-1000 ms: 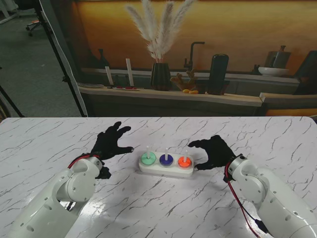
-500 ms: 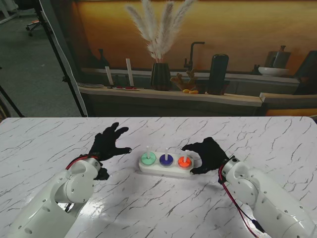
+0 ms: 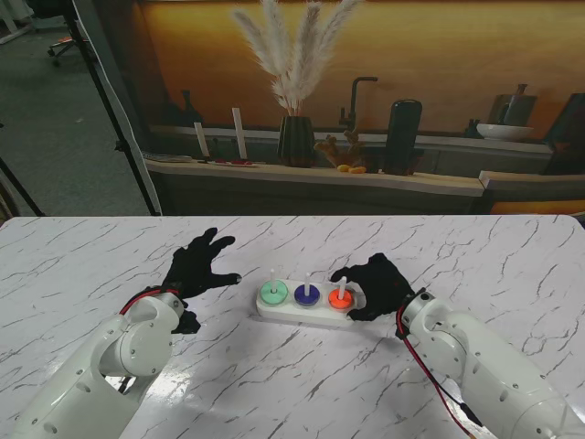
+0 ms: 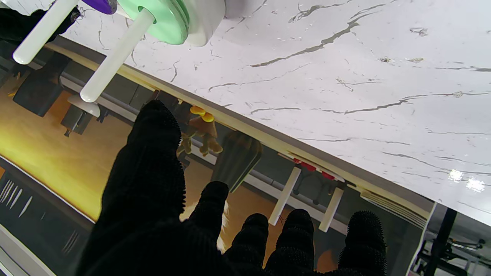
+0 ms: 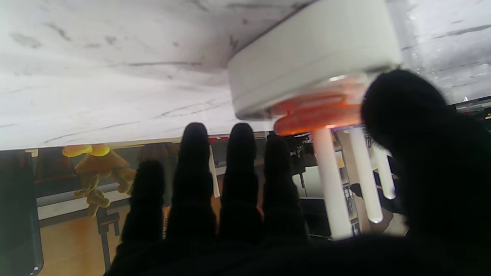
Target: Move the three rings of the Hanoi Tower from the left rod to the right rod
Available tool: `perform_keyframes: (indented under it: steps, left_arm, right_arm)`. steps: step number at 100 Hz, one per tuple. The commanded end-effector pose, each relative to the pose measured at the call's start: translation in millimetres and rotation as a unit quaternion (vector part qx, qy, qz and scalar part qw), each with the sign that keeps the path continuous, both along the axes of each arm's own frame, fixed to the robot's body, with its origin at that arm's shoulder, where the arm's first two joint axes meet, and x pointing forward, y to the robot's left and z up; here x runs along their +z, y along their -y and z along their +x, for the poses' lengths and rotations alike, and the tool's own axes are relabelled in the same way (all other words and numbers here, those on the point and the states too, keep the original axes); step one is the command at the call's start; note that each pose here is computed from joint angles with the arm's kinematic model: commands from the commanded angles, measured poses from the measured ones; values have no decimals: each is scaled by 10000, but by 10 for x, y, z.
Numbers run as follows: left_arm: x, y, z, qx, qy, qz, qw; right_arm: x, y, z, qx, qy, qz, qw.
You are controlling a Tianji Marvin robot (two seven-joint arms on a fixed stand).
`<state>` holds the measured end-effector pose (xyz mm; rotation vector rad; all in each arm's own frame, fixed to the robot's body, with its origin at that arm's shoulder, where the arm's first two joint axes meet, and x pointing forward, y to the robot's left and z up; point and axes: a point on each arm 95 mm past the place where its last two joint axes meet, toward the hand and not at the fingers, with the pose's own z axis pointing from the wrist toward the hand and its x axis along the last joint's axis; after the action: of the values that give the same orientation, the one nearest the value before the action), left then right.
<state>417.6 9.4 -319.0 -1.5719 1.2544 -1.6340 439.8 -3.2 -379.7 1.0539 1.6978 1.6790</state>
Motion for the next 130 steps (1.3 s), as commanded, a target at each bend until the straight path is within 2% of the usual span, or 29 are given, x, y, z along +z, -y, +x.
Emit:
perform_keyframes:
  steps: [1, 130]
  left_arm:
    - [-30, 30, -26, -97, -68, -43, 9999]
    - [-59, 7, -44, -38, -133, -131, 9998]
  right_arm:
    - [-30, -54, -25, 21, -52, 47, 10000]
    - [-60, -82, -26, 108, -135, -18, 9998]
